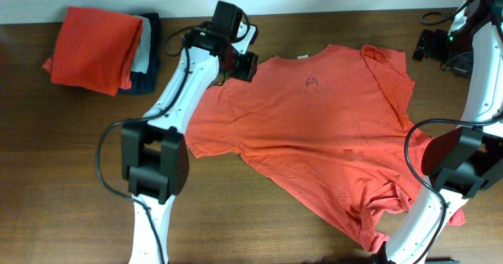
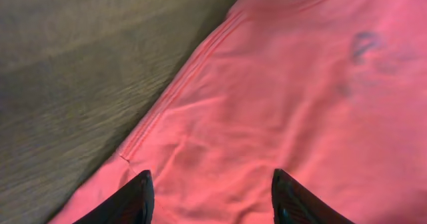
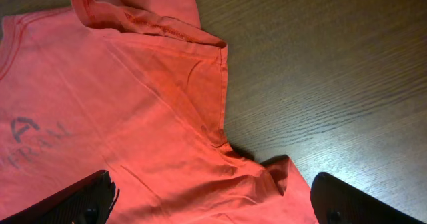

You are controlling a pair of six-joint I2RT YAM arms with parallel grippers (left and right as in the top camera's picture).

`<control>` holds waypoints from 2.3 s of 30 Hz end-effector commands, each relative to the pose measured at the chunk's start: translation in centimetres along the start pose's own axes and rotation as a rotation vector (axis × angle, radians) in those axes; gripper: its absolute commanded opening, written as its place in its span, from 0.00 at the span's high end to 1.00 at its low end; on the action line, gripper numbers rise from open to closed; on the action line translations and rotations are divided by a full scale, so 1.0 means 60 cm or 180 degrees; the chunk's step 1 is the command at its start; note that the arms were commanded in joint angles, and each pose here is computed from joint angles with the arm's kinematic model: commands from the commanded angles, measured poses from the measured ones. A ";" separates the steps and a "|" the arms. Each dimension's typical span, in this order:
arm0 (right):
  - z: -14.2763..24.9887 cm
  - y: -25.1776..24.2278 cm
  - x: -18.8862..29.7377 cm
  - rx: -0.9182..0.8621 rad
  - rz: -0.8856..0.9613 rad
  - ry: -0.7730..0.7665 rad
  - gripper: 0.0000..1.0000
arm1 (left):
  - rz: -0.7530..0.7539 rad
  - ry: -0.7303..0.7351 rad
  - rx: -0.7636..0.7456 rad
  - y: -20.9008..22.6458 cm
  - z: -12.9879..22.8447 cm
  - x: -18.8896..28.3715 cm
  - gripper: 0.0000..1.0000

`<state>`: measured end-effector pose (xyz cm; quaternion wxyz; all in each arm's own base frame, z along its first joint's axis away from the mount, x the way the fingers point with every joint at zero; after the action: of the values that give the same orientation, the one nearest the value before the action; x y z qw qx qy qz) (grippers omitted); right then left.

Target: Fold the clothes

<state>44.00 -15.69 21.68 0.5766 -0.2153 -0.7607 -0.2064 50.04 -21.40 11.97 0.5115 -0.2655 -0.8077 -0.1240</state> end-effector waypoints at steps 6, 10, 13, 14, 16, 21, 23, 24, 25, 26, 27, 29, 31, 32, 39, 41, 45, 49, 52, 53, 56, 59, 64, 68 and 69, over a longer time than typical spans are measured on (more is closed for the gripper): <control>-0.001 -0.001 0.010 -0.0006 0.0006 -0.0046 0.01 | -0.0194 0.0337 -0.0334 0.039 0.047 -0.095 0.45; -0.001 -0.001 0.010 -0.0006 0.0004 -0.0045 0.01 | -0.0372 0.0352 -0.0338 0.056 0.049 -0.105 0.49; 0.000 -0.001 0.010 -0.0008 0.0005 -0.0044 0.02 | -0.0367 0.0394 -0.0334 0.057 0.056 -0.119 0.58; 0.000 -0.001 0.010 -0.0008 0.0006 -0.0044 0.01 | -0.0366 0.0401 -0.0331 0.058 0.058 -0.122 0.59; -0.001 -0.001 0.010 -0.0006 0.0004 -0.0045 0.01 | -0.0359 0.0432 -0.0326 0.059 0.064 -0.133 0.58; -0.001 -0.001 0.010 -0.0008 0.0004 -0.0045 0.01 | -0.0451 0.0465 -0.0324 0.069 0.068 -0.139 0.58; 0.000 -0.001 0.010 -0.0006 0.0006 -0.0044 0.02 | -0.0582 0.0499 -0.0328 0.079 0.070 -0.137 0.58; 0.000 -0.001 0.010 -0.0006 0.0006 -0.0044 0.02 | -0.0621 0.0507 -0.0329 0.082 0.071 -0.136 0.57; -0.001 -0.001 0.010 -0.0008 0.0004 -0.0045 0.02 | -0.0667 0.0507 -0.0332 0.086 0.070 -0.135 0.58; -0.001 -0.001 0.010 -0.0006 0.0006 -0.0046 0.02 | -0.0698 0.0504 -0.0335 0.088 0.068 -0.133 0.58; -0.001 -0.001 0.010 -0.0008 0.0006 -0.0046 0.02 | -0.0717 0.0502 -0.0336 0.089 0.067 -0.133 0.58; 0.000 -0.001 0.010 -0.0006 0.0006 -0.0044 0.01 | -0.0730 0.0493 -0.0337 0.090 0.066 -0.133 0.58; -0.001 -0.001 0.010 -0.0006 0.0004 -0.0045 0.02 | -0.0731 0.0493 -0.0337 0.090 0.066 -0.133 0.57; -0.001 -0.001 0.010 -0.0006 0.0006 -0.0046 0.02 | -0.0771 0.0489 -0.0341 0.093 0.065 -0.132 0.58; 0.000 -0.001 0.010 -0.0006 0.0005 -0.0044 0.02 | -0.0922 0.0533 -0.0428 0.105 0.066 -0.129 0.57; -0.001 -0.001 0.010 -0.0006 0.0006 -0.0046 0.02 | -0.0902 0.0555 -0.0426 0.103 0.069 -0.129 0.57; -0.001 -0.001 0.010 -0.0008 0.0006 -0.0046 0.02 | -0.0876 0.0638 -0.0431 0.099 0.078 -0.128 0.79; 0.000 -0.001 0.010 -0.0006 0.0006 -0.0044 0.01 | -0.0856 0.0721 -0.0430 0.098 0.087 -0.127 0.94; -0.001 -0.001 0.010 -0.0008 0.0004 -0.0045 0.01 | -0.0863 0.0781 -0.0427 0.099 0.094 -0.125 0.98; -0.001 -0.001 0.010 -0.0008 0.0006 -0.0046 0.02 | -0.0892 0.0802 -0.0420 0.102 0.096 -0.124 0.99; -0.001 -0.001 0.010 -0.0008 0.0006 -0.0046 0.01 | -0.0942 0.0849 -0.0119 0.127 0.110 -0.117 0.99; -0.001 -0.001 0.010 -0.0008 0.0004 -0.0045 0.02 | -0.0991 0.0939 0.0256 0.161 0.134 -0.106 1.00; -0.001 -0.001 0.010 -0.0006 0.0004 -0.0045 0.01 | -0.1016 0.1206 0.0625 0.220 0.187 -0.080 1.00; 0.000 -0.001 0.010 -0.0008 0.0006 -0.0044 0.01 | -0.1007 0.1458 0.0918 0.259 0.236 -0.055 1.00; -0.001 -0.001 0.010 -0.0006 0.0006 -0.0046 0.01 | -0.0985 0.1485 0.0968 0.263 0.242 -0.052 0.99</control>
<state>43.99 -15.68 21.68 0.5767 -0.2152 -0.7606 -0.2065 50.17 -5.78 3.20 0.6562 -0.0640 -0.7352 -0.1578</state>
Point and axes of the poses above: each gripper's point midway between its finger pads, its own x axis back along the fingers, its own y axis along the line the jaws close on, z = x × y, the point moved 3 cm from there along x, back along the fingers, and after that the axes turned 10 degrees about -x, right-handed, at the moved point
